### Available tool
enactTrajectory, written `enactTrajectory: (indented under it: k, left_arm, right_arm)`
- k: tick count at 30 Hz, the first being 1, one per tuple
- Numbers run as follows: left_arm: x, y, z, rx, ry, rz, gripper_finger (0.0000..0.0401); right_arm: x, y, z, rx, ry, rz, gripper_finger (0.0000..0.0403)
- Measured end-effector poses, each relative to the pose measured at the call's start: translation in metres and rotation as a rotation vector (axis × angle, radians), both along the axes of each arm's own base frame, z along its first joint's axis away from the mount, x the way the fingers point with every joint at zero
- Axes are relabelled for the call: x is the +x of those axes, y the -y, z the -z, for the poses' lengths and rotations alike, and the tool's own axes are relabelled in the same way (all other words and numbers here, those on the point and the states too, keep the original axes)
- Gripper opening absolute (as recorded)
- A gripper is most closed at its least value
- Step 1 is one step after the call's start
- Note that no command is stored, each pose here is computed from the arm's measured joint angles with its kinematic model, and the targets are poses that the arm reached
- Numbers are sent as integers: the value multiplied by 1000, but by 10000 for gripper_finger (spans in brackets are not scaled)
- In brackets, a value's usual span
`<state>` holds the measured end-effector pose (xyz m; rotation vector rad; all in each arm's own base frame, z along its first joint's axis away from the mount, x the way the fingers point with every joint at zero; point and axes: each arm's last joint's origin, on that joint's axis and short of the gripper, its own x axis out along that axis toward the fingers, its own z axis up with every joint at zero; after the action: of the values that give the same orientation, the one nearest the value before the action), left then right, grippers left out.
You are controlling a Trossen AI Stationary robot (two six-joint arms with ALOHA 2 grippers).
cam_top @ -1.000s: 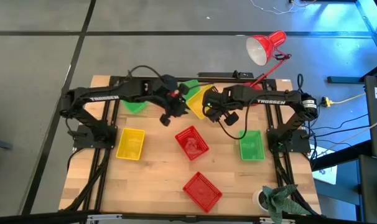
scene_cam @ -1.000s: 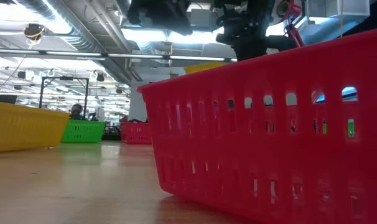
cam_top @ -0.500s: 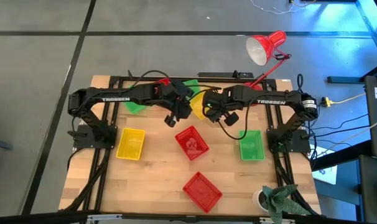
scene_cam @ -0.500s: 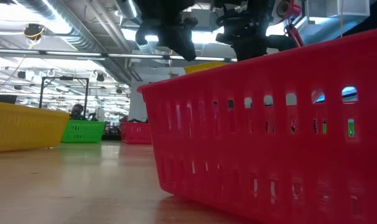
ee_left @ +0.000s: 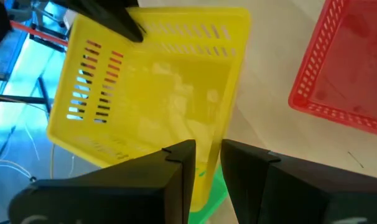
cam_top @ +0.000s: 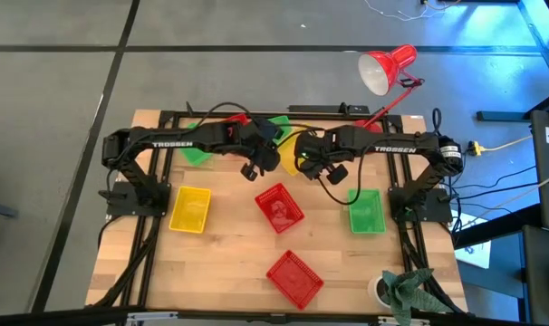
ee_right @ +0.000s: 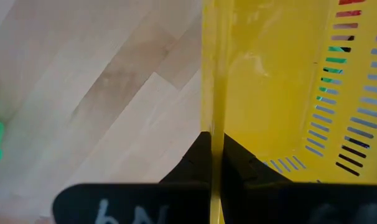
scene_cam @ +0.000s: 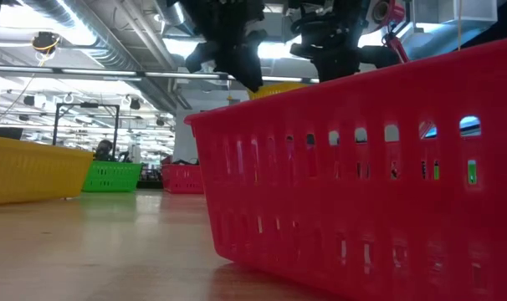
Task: Stack baskets by color
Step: Stack the top yellow bin on the yellow bin
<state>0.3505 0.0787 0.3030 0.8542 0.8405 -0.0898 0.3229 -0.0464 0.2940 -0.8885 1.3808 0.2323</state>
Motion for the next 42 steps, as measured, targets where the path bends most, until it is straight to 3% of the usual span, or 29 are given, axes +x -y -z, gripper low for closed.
enactTrajectory:
  k: [12,17,20,27,33,42]
  left_arm:
    - [17,-4,33,-27,-94,-6,69]
    - [21,2,36,24,-88,-101,40]
    - [22,7,37,52,-99,-89,8]
    - [23,7,36,65,-90,-85,1]
    - [22,7,36,42,-91,-101,0]
    - [19,9,37,-12,-110,-86,0]
  right_arm:
    - [1,-3,0,2,10,-8,2]
    - [1,-3,0,-7,8,-5,2]
    - [1,-3,0,-11,7,-7,8]
    - [3,-3,-1,1,37,-8,42]
    - [8,-3,-3,8,107,33,47]
    - [9,-9,-3,12,103,14,42]
